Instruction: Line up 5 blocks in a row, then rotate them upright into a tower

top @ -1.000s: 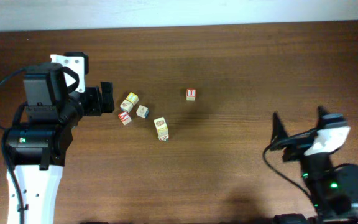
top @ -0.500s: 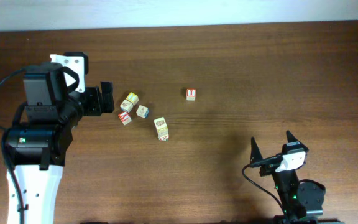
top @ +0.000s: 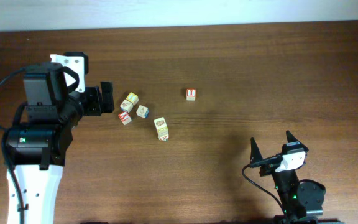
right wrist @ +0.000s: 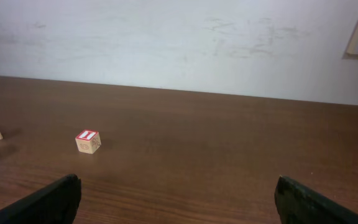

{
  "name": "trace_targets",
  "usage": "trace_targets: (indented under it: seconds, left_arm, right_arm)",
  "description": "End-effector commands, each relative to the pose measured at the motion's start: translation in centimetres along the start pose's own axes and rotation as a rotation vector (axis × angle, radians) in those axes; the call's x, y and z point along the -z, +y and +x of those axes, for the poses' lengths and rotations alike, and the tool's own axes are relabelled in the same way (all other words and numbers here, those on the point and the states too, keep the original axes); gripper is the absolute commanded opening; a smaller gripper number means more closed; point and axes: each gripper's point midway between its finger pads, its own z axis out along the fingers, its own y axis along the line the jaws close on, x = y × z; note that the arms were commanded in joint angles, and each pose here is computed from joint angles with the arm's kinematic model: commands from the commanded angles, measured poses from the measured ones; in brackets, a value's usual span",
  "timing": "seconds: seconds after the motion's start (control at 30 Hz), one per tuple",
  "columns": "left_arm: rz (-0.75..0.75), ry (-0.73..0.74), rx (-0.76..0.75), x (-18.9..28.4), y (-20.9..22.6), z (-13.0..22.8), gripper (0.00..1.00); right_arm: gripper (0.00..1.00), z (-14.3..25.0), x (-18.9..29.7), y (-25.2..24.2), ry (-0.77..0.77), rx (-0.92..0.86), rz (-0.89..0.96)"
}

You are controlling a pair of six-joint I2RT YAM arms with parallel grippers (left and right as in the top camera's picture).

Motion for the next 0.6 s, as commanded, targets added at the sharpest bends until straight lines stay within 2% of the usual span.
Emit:
trace_targets:
  seconds: [0.0, 0.1, 0.4, 0.57]
  left_arm:
    - [-0.076, 0.002, -0.017, 0.7, 1.4, 0.4, 0.99]
    - [-0.16, -0.087, -0.015, 1.1, 2.9, 2.2, 0.99]
    - [-0.194, -0.57, -0.126, 0.9, 3.1, 10.8, 0.99]
    - [-0.208, -0.62, -0.121, -0.9, 3.7, 15.7, 0.99]
  right_arm:
    - [0.99, 0.3, 0.0, 0.0, 0.003, -0.002, 0.0]
    - [0.99, 0.3, 0.0, 0.0, 0.003, -0.002, 0.0]
    - [0.99, 0.3, 0.0, 0.0, 0.003, -0.002, 0.0]
    - [0.99, 0.3, 0.0, 0.0, 0.003, -0.002, 0.0]
